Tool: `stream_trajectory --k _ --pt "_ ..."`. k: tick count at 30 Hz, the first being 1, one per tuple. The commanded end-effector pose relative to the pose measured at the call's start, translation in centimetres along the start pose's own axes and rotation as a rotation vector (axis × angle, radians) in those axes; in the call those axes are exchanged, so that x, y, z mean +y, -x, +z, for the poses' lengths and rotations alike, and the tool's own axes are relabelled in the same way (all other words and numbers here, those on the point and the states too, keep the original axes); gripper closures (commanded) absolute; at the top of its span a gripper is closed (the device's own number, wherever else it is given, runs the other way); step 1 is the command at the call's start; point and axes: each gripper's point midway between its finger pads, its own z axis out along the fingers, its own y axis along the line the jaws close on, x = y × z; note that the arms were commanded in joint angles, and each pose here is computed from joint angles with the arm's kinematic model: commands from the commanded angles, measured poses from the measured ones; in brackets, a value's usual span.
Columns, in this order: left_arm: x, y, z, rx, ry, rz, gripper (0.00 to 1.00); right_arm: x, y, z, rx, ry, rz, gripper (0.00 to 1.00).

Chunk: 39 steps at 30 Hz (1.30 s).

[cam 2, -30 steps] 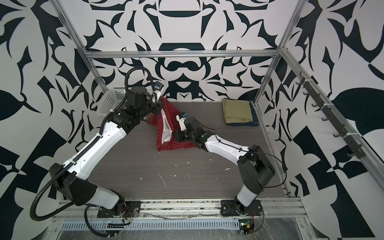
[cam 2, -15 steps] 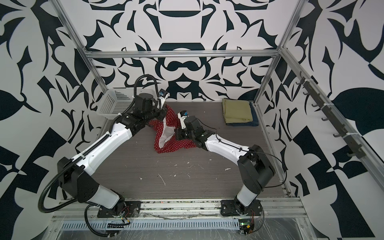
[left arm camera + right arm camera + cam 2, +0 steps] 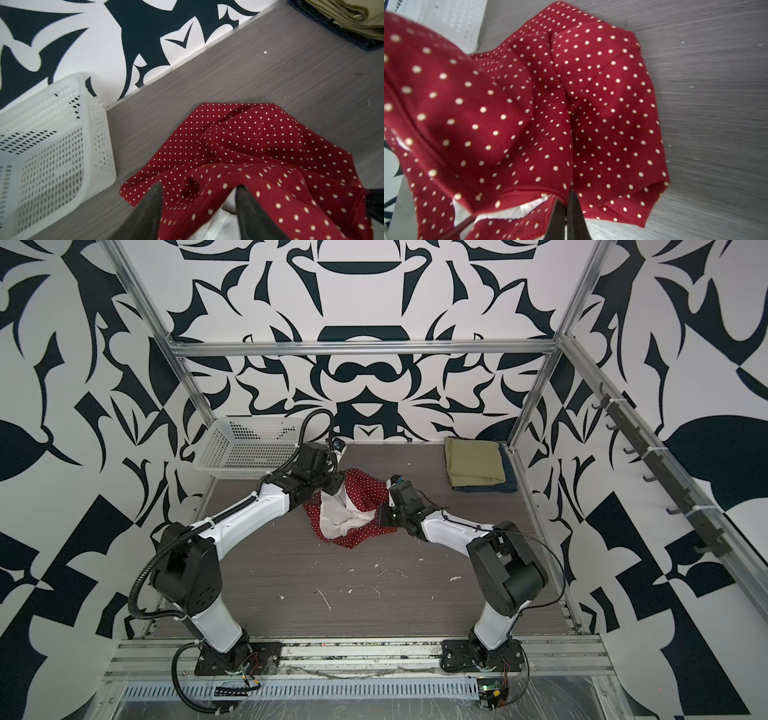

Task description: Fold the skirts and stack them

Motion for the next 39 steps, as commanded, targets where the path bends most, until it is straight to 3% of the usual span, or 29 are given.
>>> stream_trajectory --k 1,3,4,8,12,14,19,23,25,27,29,31,33,34,39 --pt "2.4 0.6 -4.4 -0.050 0.086 -0.100 0.24 0.9 1.3 -0.5 -0.032 0.033 0.008 1.00" --pt "3.6 -0.2 -6.6 -0.079 0.123 -0.157 0.07 0.7 1.4 -0.5 -0.030 0.036 0.013 1.00" --pt "4.2 -0.9 -7.3 -0.083 0.114 -0.191 0.06 0.6 1.4 -0.5 -0.030 0.037 0.015 1.00" --pt "4.9 -5.4 -8.1 0.000 0.003 -0.386 0.06 0.2 1.6 -0.5 -0.025 0.033 0.030 1.00" --pt "3.6 -10.0 -7.6 0.084 -0.005 -0.427 0.05 -0.1 2.1 -0.6 -0.023 0.032 0.052 1.00" --pt "3.3 -10.8 -7.9 0.060 -0.022 -0.429 0.05 0.1 2.3 -0.7 -0.026 0.036 0.050 1.00" --pt "1.5 -12.4 -4.8 0.114 -0.102 -0.410 0.06 0.6 2.7 -0.8 -0.021 0.043 0.043 1.00" --pt "1.4 -12.7 -2.8 0.127 -0.099 -0.410 0.21 0.8 3.0 -1.4 -0.029 0.046 0.040 1.00" --pt "1.3 -12.3 -2.4 0.115 -0.121 -0.417 0.37 0.8 3.1 -1.7 -0.035 0.041 0.038 1.00" --pt "0.8 -12.0 -2.0 0.110 -0.150 -0.425 0.43 0.6 3.4 -2.1 -0.046 0.031 0.038 1.00" --pt "0.4 -11.9 -1.6 0.117 -0.176 -0.428 0.61 0.5 3.7 -2.3 -0.050 0.029 0.042 1.00" --pt "0.4 -12.3 -1.4 0.128 -0.166 -0.430 0.70 0.5 4.0 -2.7 -0.061 0.032 0.045 1.00" --pt "0.8 -12.6 -1.4 0.133 -0.141 -0.417 0.92 0.3 4.6 -3.3 -0.073 0.028 0.050 1.00" --pt "1.1 -12.5 -1.5 0.132 -0.130 -0.407 0.98 0.3 4.9 -3.7 -0.076 0.024 0.052 1.00" --pt "4.5 -10.4 -4.2 0.113 0.014 -0.371 1.00 -0.2 8.3 -8.1 -0.135 -0.006 0.057 1.00"
